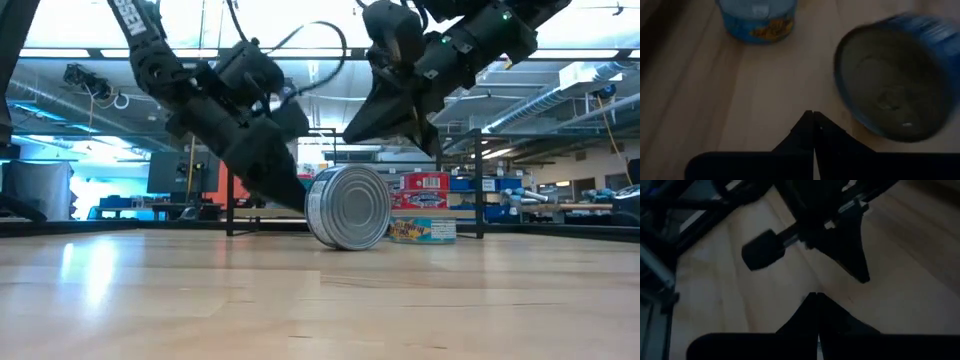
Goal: Stack canned seafood by type on shelf
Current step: Stack the blue tuna can on top of the blue tuna can on the shelf
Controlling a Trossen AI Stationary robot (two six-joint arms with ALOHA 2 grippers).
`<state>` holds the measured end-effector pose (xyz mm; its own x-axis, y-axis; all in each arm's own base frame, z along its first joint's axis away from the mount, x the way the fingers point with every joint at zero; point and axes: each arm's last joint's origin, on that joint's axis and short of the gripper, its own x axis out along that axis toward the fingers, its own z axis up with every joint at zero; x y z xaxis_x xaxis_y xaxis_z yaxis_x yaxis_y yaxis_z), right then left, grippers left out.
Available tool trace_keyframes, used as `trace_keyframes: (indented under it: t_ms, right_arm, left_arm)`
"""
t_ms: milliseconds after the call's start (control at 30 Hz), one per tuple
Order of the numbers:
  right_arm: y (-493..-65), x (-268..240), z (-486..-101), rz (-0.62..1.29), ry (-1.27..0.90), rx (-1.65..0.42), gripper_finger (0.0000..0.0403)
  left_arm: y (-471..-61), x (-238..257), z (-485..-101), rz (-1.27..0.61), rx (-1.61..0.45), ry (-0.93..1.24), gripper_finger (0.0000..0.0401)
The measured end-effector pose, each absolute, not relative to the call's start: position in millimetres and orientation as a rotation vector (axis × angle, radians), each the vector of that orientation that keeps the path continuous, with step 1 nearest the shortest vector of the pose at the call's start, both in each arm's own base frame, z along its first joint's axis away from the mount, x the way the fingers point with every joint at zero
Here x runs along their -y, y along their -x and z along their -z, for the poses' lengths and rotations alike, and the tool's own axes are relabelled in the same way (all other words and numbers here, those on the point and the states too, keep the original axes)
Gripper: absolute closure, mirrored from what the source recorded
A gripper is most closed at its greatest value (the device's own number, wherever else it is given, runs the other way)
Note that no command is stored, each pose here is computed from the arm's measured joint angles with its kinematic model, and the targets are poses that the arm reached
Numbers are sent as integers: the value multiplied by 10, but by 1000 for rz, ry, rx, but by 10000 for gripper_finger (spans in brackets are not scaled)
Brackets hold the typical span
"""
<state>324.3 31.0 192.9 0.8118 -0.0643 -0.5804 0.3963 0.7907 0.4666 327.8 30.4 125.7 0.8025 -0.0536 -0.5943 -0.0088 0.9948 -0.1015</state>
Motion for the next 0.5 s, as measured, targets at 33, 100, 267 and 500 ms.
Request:
trace_keyframes:
  t_ms: [33,100,267,500]
  right_arm:
    - [-3236,-308,-1955,243,-600,-576,395]
    - [-3217,-297,-2008,221,-565,-568,394]
    - [-3136,-267,-2166,172,-493,-555,385]
    - [-3026,-276,-2233,118,-479,-637,356]
  left_arm:
    - [-3262,-299,-1296,31,-635,91,398]
    - [-3200,-290,-1342,36,-644,87,398]
    - [-3067,-276,-1351,15,-675,150,398]
    - [-2872,-175,-1359,-7,-664,224,398]
